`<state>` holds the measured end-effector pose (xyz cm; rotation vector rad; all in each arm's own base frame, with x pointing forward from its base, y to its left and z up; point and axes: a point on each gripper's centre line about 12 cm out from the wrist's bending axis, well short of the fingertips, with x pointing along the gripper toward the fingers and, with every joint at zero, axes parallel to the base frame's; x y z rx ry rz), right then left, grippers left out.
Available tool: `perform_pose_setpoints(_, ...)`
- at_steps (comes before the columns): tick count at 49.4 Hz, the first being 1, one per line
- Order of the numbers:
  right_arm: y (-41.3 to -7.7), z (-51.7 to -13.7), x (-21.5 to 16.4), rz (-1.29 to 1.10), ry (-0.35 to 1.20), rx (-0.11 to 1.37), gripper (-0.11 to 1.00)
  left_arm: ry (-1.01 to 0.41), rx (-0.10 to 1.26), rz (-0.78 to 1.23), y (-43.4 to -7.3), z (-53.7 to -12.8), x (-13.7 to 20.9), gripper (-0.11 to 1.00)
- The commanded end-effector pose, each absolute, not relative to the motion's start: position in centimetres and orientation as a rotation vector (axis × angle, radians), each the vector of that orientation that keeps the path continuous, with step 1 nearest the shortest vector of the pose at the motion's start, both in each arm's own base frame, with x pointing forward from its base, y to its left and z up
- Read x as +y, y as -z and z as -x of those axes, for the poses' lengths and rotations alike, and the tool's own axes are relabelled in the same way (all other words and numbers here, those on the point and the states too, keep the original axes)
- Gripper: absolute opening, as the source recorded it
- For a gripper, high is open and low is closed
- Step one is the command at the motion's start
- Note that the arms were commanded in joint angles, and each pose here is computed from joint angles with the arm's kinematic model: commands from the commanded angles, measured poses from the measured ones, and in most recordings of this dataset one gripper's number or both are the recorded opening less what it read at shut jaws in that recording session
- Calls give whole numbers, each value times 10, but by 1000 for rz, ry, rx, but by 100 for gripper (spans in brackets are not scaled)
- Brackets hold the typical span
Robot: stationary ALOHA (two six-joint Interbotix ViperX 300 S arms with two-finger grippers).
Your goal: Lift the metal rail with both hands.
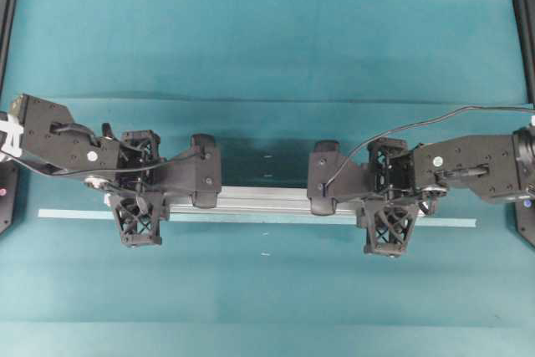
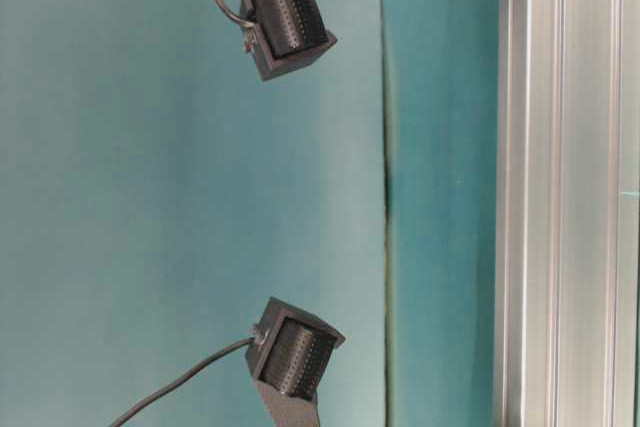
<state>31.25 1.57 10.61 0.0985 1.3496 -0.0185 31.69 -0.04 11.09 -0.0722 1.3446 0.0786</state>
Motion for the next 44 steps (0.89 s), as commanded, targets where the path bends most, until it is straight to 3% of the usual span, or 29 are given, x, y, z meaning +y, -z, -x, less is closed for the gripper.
perform_pose_setpoints(1, -109, -318, 17, -103, 17, 1319, 38, -134, 1318, 148, -113, -321, 2, 29)
perform_pose_setpoints(44, -104, -318, 5, -96, 39, 1311, 38, -135, 1281, 158, -109, -322, 2, 29)
